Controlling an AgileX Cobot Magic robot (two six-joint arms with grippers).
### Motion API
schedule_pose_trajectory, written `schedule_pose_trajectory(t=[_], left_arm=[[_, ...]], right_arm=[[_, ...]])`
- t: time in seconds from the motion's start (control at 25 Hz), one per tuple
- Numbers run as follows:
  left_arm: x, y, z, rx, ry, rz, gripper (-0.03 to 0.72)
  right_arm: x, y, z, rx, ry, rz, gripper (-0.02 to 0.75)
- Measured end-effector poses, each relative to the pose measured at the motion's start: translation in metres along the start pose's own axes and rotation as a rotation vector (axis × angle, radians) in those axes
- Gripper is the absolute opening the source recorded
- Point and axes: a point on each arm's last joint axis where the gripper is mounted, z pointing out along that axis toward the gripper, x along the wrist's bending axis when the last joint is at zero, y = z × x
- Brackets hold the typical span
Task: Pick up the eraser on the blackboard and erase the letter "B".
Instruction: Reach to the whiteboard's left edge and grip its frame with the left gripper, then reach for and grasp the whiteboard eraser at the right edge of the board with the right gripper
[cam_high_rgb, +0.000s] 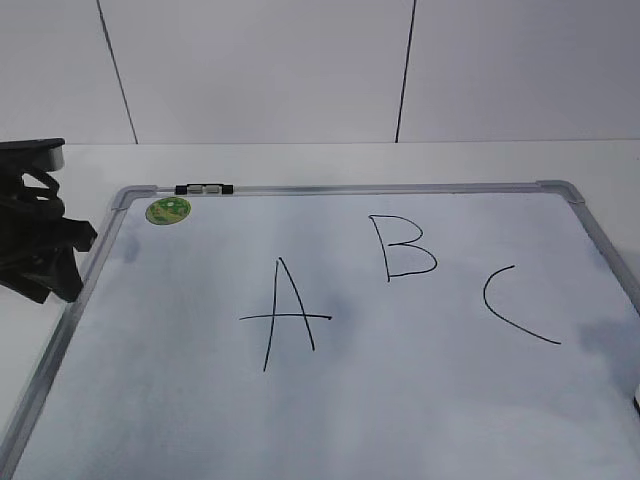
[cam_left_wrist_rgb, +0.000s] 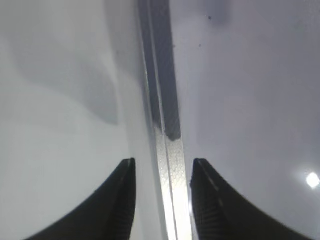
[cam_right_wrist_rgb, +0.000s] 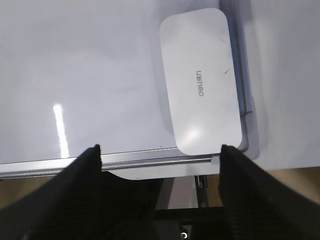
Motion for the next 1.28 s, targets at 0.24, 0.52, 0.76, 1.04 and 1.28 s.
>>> schedule_pose_trajectory(t=[0.24,0.52,0.76,1.04,1.28], left_arm=[[0.001,0.001,0.006,0.004,0.002,-0.003,0.249],[0.004,0.001,0.025,0.061,0.005,-0.011,0.246],[0.004,0.002,0.026,0.059,0.005,-0.011,0.244],[0.004,0.002,0.025,0.060,0.010,-0.006,0.243],[0.004,0.002,0.026,0.061,0.011,-0.005,0.210]], right_arm=[[0.000,0.000,0.000,0.001,0.000,0.000,0.581],[0.000,0.000,0.000,0.001,0.000,0.000,0.581],[0.000,0.000,0.000,0.001,-0.002,-0.002,0.581],[-0.002,0.000,0.000,0.001,-0.022,-0.009,0.581],[-0.002,0.000,0.000,-0.001,-0.022,-0.009,0.581]])
